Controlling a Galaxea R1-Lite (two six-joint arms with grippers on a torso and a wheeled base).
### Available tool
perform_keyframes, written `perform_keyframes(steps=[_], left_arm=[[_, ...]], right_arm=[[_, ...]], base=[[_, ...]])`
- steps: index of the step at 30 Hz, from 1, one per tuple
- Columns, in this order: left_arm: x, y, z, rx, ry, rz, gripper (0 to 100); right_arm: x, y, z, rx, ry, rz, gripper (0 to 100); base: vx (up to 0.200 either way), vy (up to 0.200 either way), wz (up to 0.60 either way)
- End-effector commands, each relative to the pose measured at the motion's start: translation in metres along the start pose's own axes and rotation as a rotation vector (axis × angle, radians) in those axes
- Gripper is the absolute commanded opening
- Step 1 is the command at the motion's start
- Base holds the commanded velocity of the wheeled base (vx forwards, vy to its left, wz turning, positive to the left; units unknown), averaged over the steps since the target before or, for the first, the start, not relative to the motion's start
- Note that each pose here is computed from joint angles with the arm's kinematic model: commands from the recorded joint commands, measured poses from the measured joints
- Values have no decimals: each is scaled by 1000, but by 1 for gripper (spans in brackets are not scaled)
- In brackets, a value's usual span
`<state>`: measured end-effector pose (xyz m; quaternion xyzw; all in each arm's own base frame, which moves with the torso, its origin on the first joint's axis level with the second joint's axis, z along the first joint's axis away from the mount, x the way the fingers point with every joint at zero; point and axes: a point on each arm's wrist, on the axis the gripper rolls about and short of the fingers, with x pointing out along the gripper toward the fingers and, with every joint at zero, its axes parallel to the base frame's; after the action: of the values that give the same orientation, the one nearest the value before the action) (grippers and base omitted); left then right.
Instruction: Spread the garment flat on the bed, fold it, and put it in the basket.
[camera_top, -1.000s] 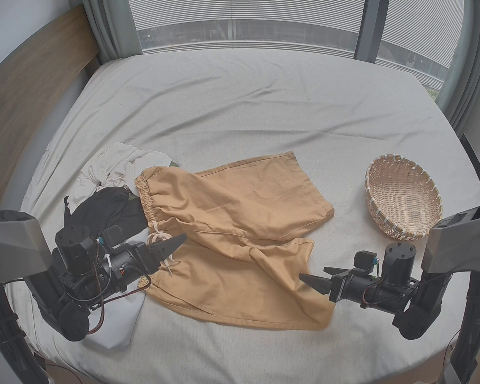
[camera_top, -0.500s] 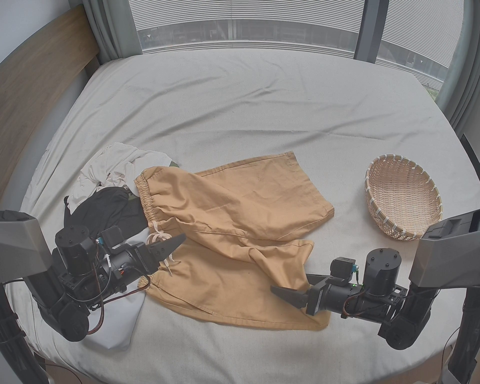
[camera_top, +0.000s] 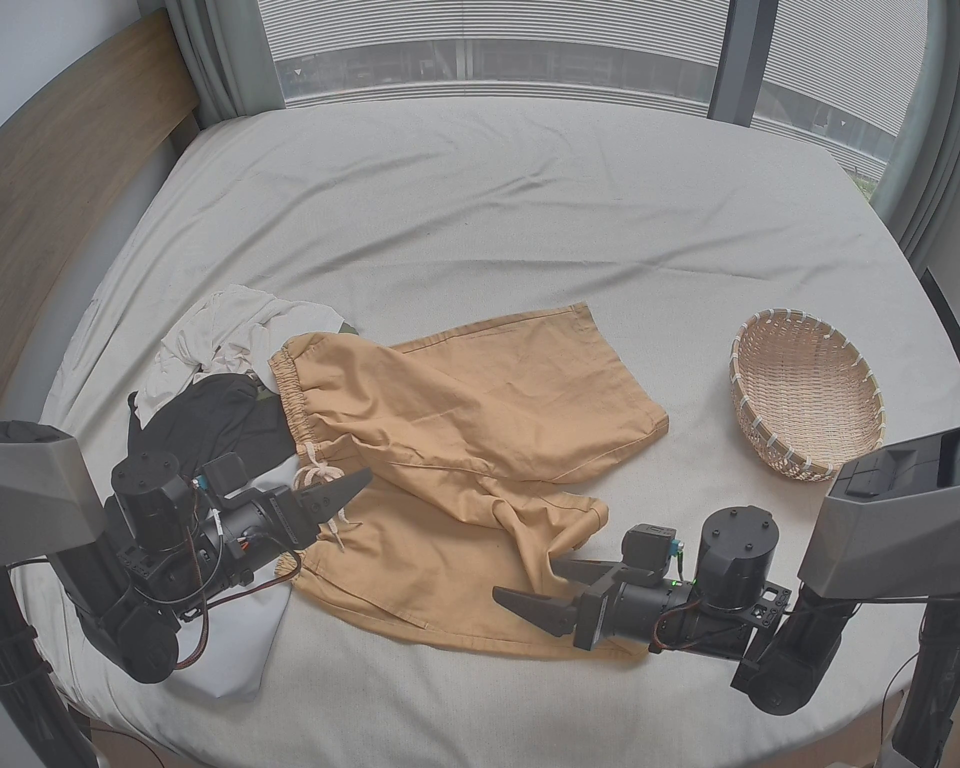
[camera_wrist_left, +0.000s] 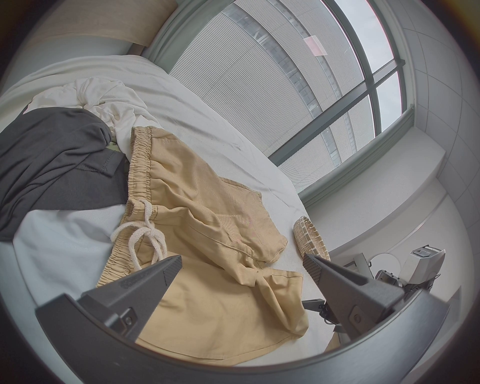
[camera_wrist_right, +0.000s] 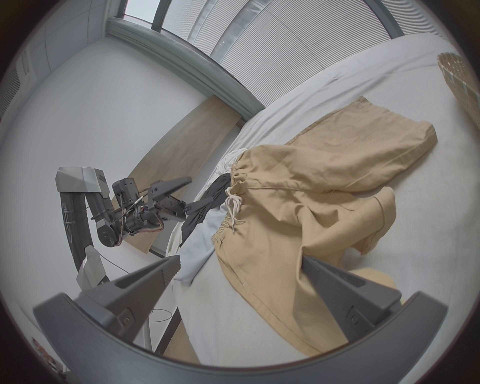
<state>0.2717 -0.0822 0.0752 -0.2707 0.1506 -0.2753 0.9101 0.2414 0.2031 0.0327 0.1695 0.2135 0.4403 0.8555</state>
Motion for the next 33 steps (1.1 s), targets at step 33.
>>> perform_keyframes(steps=[33], left_arm=[[0, -1, -1, -1, 4, -2, 100]], right_arm=[[-55, -97, 32, 21, -142, -342, 100]], base=[[0, 0, 0]])
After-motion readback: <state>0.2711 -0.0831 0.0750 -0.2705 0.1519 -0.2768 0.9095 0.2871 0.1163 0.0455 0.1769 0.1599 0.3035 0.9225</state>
